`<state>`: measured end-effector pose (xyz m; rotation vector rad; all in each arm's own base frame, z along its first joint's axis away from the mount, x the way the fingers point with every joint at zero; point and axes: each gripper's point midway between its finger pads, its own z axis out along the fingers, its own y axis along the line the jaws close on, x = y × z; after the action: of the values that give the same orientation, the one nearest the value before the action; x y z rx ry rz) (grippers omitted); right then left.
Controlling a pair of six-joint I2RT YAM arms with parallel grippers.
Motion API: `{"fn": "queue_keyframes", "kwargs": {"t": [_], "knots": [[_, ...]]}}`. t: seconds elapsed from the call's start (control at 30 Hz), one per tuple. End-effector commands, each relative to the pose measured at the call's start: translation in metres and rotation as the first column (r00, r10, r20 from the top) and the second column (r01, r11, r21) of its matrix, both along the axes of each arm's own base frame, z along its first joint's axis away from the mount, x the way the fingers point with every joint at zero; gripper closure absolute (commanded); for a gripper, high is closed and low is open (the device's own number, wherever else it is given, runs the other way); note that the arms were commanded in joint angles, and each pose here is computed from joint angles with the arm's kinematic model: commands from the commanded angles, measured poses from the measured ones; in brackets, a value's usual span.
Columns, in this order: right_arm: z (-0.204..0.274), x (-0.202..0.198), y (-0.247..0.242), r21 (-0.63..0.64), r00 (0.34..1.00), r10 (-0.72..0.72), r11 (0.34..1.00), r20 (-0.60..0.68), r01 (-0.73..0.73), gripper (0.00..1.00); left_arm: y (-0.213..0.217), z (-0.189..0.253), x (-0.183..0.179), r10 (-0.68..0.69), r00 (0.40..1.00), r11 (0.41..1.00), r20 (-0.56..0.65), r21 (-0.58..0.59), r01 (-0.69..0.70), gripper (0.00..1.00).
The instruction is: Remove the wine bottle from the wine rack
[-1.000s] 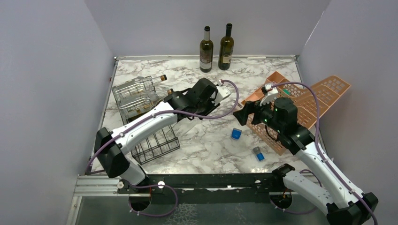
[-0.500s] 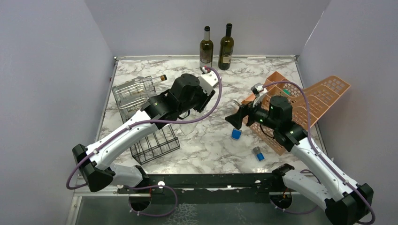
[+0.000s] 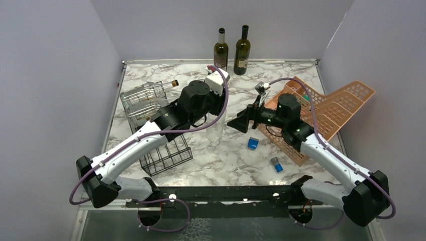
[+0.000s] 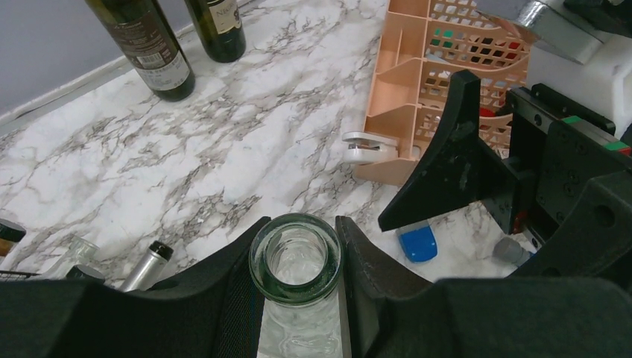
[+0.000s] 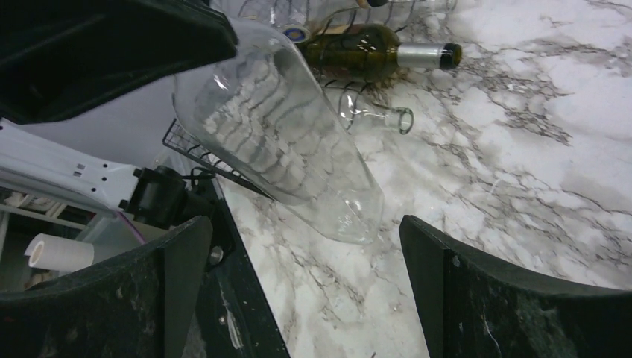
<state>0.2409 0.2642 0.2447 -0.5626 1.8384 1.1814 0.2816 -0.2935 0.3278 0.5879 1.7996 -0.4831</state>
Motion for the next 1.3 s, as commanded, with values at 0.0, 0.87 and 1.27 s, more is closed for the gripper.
{"fn": "queue_keyframes", "kwargs": {"t": [0.0,0.87,1.27], "knots": [[0.041,0.004,0.025,0.089,0.998,0.015,0.996,0.062,-0.020,0.00,-0.007,0.033,0.006,0.029,0.998,0.993,0.060,-0.116,-0.022,0.97],[0.026,0.034,0.073,-0.013,0.965,-0.196,0.979,0.175,0.201,0.12,-0.008,0.024,0.006,0.074,0.997,0.982,-0.028,-0.174,-0.078,0.96],[0.030,0.047,0.069,0.013,0.893,-0.266,0.960,0.364,0.280,0.17,-0.006,0.024,0.005,0.111,0.990,0.965,-0.091,-0.229,-0.129,0.94]]}}
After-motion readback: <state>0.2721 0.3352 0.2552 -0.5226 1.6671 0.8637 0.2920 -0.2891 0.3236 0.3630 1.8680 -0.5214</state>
